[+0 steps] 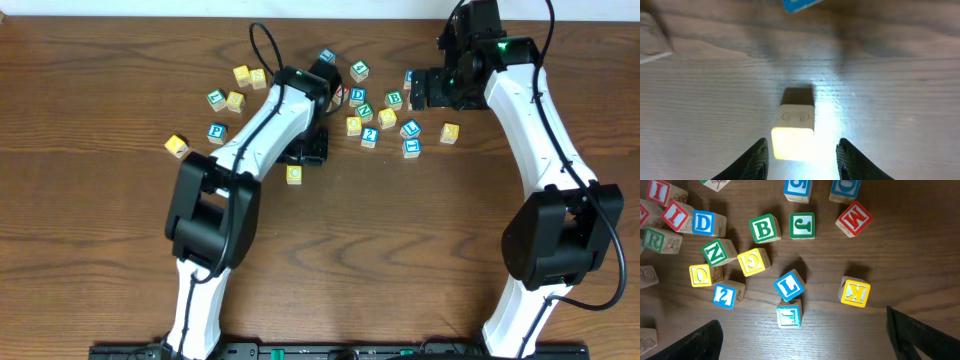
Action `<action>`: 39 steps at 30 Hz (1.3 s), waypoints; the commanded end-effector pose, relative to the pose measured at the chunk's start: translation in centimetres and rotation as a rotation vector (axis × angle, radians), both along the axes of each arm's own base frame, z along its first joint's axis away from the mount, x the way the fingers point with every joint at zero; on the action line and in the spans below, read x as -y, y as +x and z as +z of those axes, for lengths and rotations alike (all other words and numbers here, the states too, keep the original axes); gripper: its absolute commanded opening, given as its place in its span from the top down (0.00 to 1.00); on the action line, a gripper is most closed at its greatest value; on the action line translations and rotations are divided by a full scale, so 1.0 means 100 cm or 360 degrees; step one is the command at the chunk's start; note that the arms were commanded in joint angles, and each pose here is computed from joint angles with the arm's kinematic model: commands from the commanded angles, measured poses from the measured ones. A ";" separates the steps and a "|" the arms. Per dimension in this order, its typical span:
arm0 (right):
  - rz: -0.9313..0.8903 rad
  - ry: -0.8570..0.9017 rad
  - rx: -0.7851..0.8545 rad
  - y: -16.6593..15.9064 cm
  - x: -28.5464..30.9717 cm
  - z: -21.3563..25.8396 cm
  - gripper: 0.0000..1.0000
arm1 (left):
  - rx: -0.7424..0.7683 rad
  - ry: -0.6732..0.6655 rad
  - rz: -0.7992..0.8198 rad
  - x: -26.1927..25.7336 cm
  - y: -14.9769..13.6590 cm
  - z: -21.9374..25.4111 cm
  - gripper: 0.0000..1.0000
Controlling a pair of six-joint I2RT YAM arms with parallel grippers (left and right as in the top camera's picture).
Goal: Spell out CORL
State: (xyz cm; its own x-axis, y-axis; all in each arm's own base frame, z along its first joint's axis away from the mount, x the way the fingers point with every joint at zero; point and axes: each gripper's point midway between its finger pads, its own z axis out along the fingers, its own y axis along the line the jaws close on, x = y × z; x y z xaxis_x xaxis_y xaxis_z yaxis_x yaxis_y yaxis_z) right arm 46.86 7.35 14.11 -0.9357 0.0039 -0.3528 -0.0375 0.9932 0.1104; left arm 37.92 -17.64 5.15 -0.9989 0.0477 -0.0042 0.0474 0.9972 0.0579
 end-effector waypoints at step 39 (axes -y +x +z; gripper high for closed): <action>-0.0044 0.0015 -0.0117 0.015 -0.149 -0.071 0.44 | 0.0805 -0.0054 0.0714 -0.206 0.019 0.204 0.57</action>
State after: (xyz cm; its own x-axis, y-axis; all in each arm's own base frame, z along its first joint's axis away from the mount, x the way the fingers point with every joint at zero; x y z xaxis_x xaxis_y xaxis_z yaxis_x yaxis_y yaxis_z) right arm 48.32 22.21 8.54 -0.9536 0.0022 -0.3011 -0.0443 0.9881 0.1474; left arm 39.85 2.71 25.19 -0.7982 -0.3868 -0.4617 -0.3983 0.9140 -0.0772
